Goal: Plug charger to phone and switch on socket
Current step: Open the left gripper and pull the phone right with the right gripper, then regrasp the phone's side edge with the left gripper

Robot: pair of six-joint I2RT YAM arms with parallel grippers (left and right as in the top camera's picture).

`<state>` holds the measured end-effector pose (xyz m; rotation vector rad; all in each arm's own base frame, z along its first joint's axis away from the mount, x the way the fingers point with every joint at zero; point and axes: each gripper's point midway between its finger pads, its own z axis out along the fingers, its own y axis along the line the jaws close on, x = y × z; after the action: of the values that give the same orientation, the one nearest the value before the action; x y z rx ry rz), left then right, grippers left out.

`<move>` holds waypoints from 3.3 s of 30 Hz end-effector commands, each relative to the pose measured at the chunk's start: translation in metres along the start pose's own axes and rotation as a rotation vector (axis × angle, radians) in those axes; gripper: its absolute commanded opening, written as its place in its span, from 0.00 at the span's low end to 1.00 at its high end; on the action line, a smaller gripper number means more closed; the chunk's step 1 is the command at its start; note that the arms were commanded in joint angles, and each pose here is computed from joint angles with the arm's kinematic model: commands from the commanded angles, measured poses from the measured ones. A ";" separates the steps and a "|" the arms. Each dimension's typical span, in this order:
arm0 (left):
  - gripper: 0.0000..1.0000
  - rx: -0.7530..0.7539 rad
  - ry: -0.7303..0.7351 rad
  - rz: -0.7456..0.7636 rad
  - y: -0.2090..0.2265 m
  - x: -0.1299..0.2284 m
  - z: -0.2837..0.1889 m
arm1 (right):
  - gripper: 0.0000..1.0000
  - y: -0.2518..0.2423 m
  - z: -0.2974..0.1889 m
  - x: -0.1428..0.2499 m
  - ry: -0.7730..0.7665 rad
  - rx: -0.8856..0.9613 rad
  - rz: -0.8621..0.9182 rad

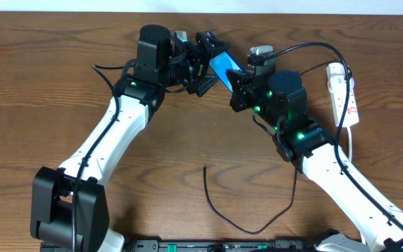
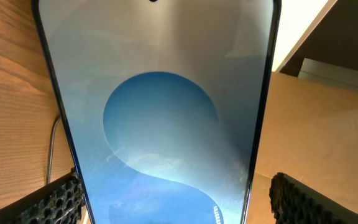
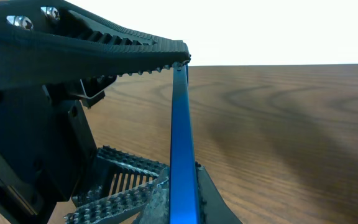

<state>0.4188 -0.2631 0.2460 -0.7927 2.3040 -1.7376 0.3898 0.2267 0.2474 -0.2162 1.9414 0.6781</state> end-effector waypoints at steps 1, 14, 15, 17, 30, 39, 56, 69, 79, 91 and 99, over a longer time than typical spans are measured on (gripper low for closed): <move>0.93 0.039 0.010 0.037 -0.020 0.006 -0.006 | 0.01 0.005 -0.001 -0.007 -0.017 -0.017 0.000; 0.94 0.041 0.033 0.038 -0.020 0.010 -0.006 | 0.01 -0.014 -0.003 -0.015 -0.043 0.043 0.055; 0.94 0.041 0.032 0.038 -0.020 0.010 -0.006 | 0.01 -0.017 -0.003 -0.016 -0.047 0.050 0.063; 0.94 0.041 0.032 0.038 -0.020 0.010 -0.006 | 0.01 -0.021 -0.004 -0.018 -0.053 0.057 0.075; 0.94 0.050 0.039 0.031 -0.021 0.003 -0.013 | 0.01 -0.063 -0.012 -0.035 -0.109 0.135 0.227; 0.94 0.152 0.040 0.128 -0.038 -0.031 -0.056 | 0.01 -0.081 -0.019 -0.040 -0.119 0.088 0.609; 0.94 0.240 0.017 0.264 -0.061 -0.041 -0.072 | 0.01 -0.031 -0.025 -0.083 -0.172 -0.229 0.962; 0.94 0.227 -0.124 0.210 -0.064 -0.055 -0.059 | 0.01 -0.001 -0.024 -0.089 -0.148 -0.329 1.158; 0.93 0.221 -0.172 0.167 -0.066 -0.050 -0.043 | 0.01 0.010 -0.022 -0.085 -0.121 -0.346 1.237; 0.90 0.224 -0.186 0.119 -0.067 -0.051 -0.041 | 0.01 0.032 -0.017 -0.070 -0.058 -0.350 1.277; 0.90 0.222 -0.170 0.123 -0.067 -0.044 -0.037 | 0.02 0.044 -0.016 -0.066 -0.033 -0.365 1.271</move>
<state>0.4641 -0.2203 0.2925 -0.7495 1.9989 -1.7462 0.3916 0.2401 0.3134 0.9108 1.7682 1.7922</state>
